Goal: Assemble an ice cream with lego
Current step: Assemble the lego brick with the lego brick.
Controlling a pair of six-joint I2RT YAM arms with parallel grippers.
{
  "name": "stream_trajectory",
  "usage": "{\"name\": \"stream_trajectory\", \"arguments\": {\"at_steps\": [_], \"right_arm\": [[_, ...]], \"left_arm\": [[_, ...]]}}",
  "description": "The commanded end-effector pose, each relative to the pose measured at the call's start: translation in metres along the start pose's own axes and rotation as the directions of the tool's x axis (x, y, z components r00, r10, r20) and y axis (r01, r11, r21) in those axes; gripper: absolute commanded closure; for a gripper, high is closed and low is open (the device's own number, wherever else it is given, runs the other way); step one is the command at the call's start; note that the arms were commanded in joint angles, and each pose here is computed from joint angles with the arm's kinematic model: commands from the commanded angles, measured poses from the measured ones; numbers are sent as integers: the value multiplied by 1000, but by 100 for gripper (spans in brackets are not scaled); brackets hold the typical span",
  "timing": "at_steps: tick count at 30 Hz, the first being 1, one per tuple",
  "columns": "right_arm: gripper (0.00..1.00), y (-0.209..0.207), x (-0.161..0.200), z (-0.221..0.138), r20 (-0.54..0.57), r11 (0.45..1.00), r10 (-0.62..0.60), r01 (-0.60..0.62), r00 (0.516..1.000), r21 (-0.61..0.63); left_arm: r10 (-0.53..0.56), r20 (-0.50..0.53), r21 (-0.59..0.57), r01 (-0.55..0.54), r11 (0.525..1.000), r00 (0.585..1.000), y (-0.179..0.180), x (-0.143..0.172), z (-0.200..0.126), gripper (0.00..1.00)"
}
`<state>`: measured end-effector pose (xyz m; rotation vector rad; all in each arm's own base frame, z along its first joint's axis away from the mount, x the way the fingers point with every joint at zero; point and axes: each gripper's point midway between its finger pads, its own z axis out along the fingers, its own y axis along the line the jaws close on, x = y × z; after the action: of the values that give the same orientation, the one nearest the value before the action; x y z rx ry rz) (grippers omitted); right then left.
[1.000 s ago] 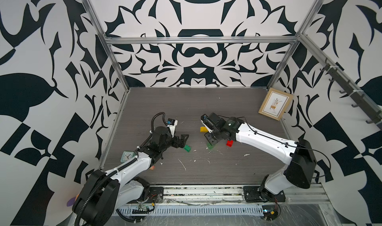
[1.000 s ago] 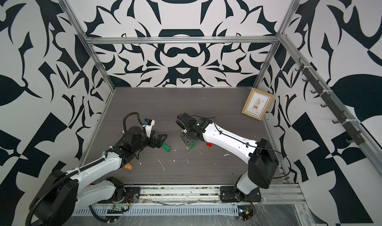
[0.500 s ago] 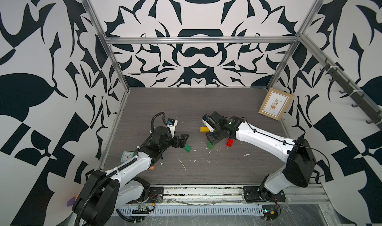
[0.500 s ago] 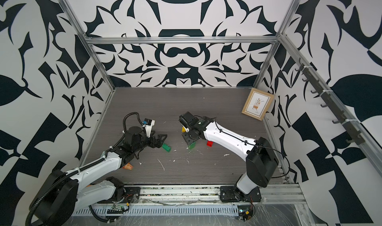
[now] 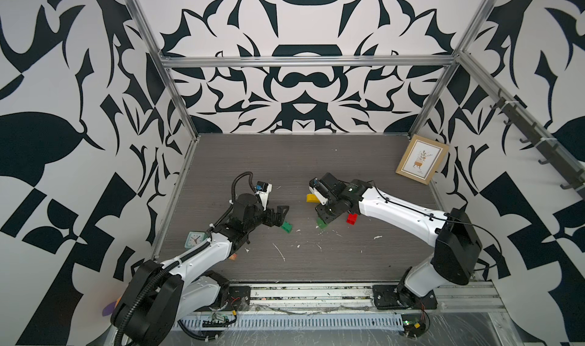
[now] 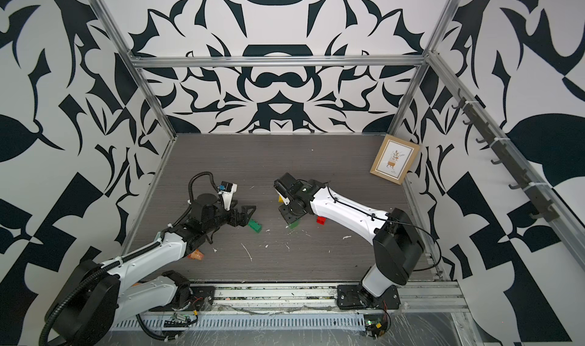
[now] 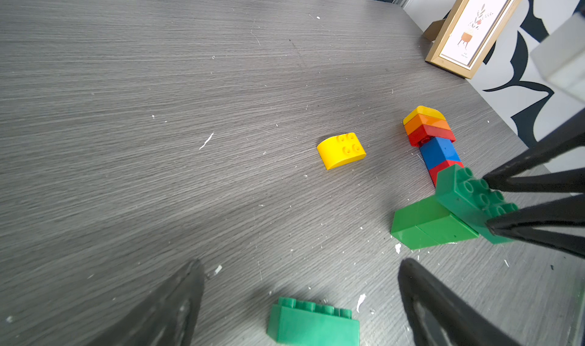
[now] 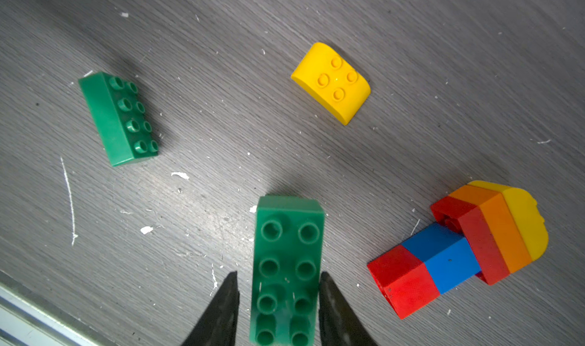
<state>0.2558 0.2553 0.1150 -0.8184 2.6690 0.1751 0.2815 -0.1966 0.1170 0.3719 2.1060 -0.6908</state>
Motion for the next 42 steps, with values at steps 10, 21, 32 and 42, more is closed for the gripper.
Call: {"name": "stream_trajectory", "arguments": {"at_steps": [10,21,32,42], "right_arm": [[45,-1,-6,-9,38,1000,-1,1,999,-8],[55,-1,-2,2,25,1000,-3,3,1000,-31],[64,-5,0,0,4,1000,-9,9,1000,-6],[74,-9,20,7,-155,999,-38,42,987,22]], "left_arm": [[9,5,0,-9,1000,1000,-2,-7,0,1],[8,1,1,-8,1000,1000,-2,-6,0,1],[9,1,0,-9,1000,1000,-2,-7,0,1],[10,3,-3,-10,1000,1000,-2,-7,0,1]]}}
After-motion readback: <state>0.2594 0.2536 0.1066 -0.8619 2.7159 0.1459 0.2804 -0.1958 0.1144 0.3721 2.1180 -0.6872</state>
